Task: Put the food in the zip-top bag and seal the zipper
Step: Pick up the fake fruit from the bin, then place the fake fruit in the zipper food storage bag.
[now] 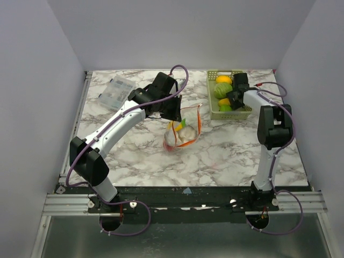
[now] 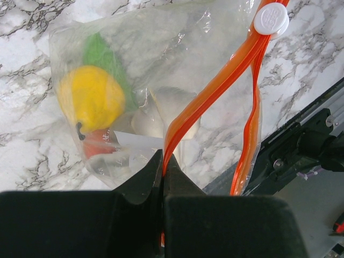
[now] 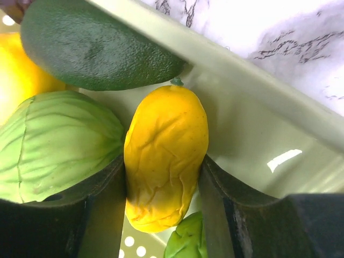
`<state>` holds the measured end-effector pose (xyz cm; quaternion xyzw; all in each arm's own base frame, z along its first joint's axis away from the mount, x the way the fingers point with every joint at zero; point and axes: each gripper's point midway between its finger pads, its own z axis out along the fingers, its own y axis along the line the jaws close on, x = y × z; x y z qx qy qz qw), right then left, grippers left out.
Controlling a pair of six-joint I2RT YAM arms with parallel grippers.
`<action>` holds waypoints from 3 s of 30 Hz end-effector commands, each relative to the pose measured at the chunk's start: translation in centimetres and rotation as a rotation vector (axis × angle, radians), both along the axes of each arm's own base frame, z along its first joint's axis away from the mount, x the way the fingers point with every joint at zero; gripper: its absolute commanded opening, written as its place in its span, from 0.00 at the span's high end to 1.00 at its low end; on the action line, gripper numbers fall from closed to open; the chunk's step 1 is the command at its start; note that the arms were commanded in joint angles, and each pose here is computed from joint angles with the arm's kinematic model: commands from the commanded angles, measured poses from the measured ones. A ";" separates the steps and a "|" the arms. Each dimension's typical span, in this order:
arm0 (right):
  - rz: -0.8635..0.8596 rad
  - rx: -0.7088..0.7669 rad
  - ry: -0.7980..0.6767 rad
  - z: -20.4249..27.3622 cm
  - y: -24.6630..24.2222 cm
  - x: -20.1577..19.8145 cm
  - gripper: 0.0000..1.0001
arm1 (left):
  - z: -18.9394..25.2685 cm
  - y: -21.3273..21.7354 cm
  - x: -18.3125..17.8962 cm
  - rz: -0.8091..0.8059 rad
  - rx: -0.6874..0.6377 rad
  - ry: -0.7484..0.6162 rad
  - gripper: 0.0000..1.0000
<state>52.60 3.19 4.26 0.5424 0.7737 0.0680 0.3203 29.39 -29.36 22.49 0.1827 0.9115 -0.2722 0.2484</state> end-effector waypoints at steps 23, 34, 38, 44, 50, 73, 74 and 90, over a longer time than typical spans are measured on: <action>0.868 -0.104 -0.723 20.8 10.3 -10.1 0.90 | -0.5 -0.2 0.7 0.011 0.010 0.016 1.00; 1.106 -0.284 -0.775 23.1 11.7 -17.9 0.96 | 1.1 -0.6 0.6 0.054 -0.038 0.037 1.00; 1.261 -0.316 -0.912 26.2 14.5 -21.3 0.96 | 1.2 -0.6 0.4 0.062 -0.048 0.043 1.00; 1.435 -0.345 -1.091 29.4 20.7 -25.0 0.92 | 1.6 -0.4 0.4 0.072 -0.047 0.040 1.00; 1.441 -0.491 -1.010 27.0 24.4 -23.7 0.87 | 2.2 -0.1 0.4 0.079 -0.048 0.023 1.00; 1.152 -0.587 -0.836 26.2 21.6 -20.5 0.28 | 3.0 0.2 1.6 0.080 -0.033 -0.030 1.00; 1.126 -0.586 -0.841 26.8 21.3 -20.4 0.28 | 2.9 0.2 1.7 0.080 -0.031 -0.030 1.00; 0.664 -0.552 -0.551 27.1 8.9 -12.5 0.23 | 0.1 -0.2 1.5 0.037 -0.011 0.002 1.00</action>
